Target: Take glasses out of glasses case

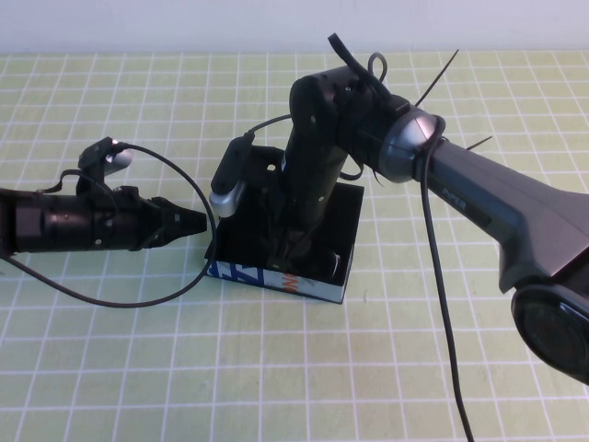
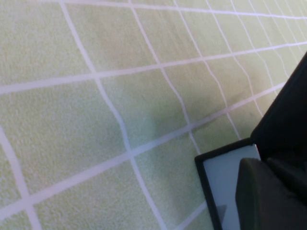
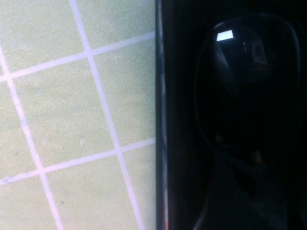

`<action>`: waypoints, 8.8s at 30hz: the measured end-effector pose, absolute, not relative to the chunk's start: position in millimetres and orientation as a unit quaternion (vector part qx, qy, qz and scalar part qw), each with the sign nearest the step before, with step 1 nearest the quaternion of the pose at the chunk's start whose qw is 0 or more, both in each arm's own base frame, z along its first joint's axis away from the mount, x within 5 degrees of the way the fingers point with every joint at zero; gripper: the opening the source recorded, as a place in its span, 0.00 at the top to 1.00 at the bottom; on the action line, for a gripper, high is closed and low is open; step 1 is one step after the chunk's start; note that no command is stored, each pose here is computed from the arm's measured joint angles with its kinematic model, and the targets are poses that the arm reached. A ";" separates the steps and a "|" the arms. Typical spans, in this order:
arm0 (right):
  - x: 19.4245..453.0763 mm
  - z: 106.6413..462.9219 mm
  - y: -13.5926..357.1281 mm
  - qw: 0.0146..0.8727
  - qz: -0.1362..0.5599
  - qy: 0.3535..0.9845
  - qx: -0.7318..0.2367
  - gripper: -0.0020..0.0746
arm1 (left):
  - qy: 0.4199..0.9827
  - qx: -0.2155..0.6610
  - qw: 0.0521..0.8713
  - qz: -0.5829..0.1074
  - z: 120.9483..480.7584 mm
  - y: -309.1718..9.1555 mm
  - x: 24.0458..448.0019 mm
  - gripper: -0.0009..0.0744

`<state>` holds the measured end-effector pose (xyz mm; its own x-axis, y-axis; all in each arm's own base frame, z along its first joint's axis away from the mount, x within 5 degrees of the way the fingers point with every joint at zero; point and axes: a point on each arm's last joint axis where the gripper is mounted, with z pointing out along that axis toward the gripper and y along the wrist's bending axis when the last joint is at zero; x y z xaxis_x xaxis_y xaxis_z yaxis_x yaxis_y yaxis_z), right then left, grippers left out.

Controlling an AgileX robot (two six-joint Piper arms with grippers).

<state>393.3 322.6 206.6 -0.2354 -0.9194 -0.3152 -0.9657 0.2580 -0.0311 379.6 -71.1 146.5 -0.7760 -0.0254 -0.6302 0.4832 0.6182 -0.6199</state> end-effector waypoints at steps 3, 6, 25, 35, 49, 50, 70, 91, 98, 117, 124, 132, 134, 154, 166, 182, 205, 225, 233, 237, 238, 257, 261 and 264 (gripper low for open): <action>393.4 206.6 322.7 0.137 0.085 0.781 -0.603 0.67 | 0.846 0.135 0.306 -0.415 146.5 -71.1 379.6 0.99; 393.9 206.6 322.1 0.137 0.086 0.782 -0.602 0.79 | 0.846 0.135 0.306 -0.415 146.5 -71.1 379.6 0.99; 385.2 256.8 315.6 0.177 0.092 0.794 -0.574 0.96 | 0.828 0.156 0.318 -0.435 165.6 -74.2 375.1 0.99; 365.5 350.5 283.4 0.263 0.109 0.835 -0.470 0.96 | 0.804 0.206 0.372 -0.416 222.8 -74.5 361.5 0.99; 379.3 325.0 155.2 0.182 0.127 0.954 -0.200 0.97 | 0.807 0.209 0.364 -0.416 227.2 -74.6 358.0 0.99; 379.9 314.4 150.7 0.175 0.134 0.958 -0.182 0.97 | 0.807 0.208 0.363 -0.417 227.6 -74.6 357.8 0.99; 392.8 190.5 140.3 0.112 0.176 0.978 -0.032 0.88 | 0.803 0.230 0.355 -0.421 248.2 -76.0 344.3 0.99; 355.4 282.7 124.4 0.111 0.138 0.980 -0.095 0.90 | 0.803 0.217 0.387 -0.398 283.9 -73.1 351.5 0.99; 282.9 356.7 103.8 0.186 0.155 0.965 -0.097 0.94 | 0.782 0.244 0.446 -0.362 336.8 -71.0 316.1 0.99; 67.8 349.5 41.0 0.357 0.187 0.910 -0.100 0.98 | 0.698 0.199 0.655 -0.208 356.3 -50.2 106.0 0.99; 54.3 334.6 37.8 0.414 0.199 0.882 -0.109 0.99 | 0.692 0.164 0.678 -0.186 296.4 -43.7 67.3 0.99; 59.3 320.3 33.8 0.554 0.215 0.801 -0.077 0.99 | 0.672 0.076 0.726 -0.128 229.4 -25.8 48.7 0.99; 64.5 316.4 32.7 0.583 0.215 0.781 -0.063 0.99 | 0.684 0.051 0.719 -0.112 215.0 -20.7 52.5 0.99; 76.0 291.1 31.3 0.606 0.208 0.767 -0.039 0.99 | 0.690 0.004 0.719 -0.079 202.7 -10.5 56.0 0.99; 82.6 262.8 12.3 0.676 0.071 0.733 -0.030 1.00 | 0.690 0.004 0.719 -0.079 202.7 -10.5 56.0 0.99; 55.7 182.5 3.1 0.642 0.045 0.765 0.027 1.00 | 0.690 0.003 0.720 -0.079 202.9 -10.5 55.9 0.99; 53.9 175.0 4.7 0.609 0.055 0.791 0.029 1.00 | 0.689 0.003 0.720 -0.080 202.9 -10.5 55.9 0.99; 53.9 175.0 4.8 0.609 0.057 0.791 0.030 1.00 | 0.687 0.008 0.727 0.007 206.1 -0.2 56.0 0.99; 53.9 175.0 4.8 0.609 0.057 0.791 0.031 1.00 | 0.739 0.009 0.674 0.008 190.8 -0.1 56.1 0.99; 53.9 175.0 4.8 0.609 0.057 0.791 0.031 1.00 | 0.772 0.010 0.636 0.009 181.7 0.1 54.7 0.99; 53.9 175.0 4.8 0.609 0.057 0.791 0.031 1.00 | 0.780 0.009 0.625 0.008 179.3 0.1 54.2 0.99; 53.9 175.0 4.8 0.609 0.057 0.791 0.031 1.00 | 0.799 -0.002 0.601 -0.004 173.9 -0.4 52.9 0.99; 53.9 175.0 4.8 0.609 0.057 0.791 0.031 1.00 | 0.799 -0.005 0.601 -0.006 173.9 -0.4 52.9 0.99; 53.9 175.0 4.8 0.609 0.057 0.791 0.031 1.00 | 0.799 -0.005 0.601 -0.006 173.9 -0.4 52.9 0.99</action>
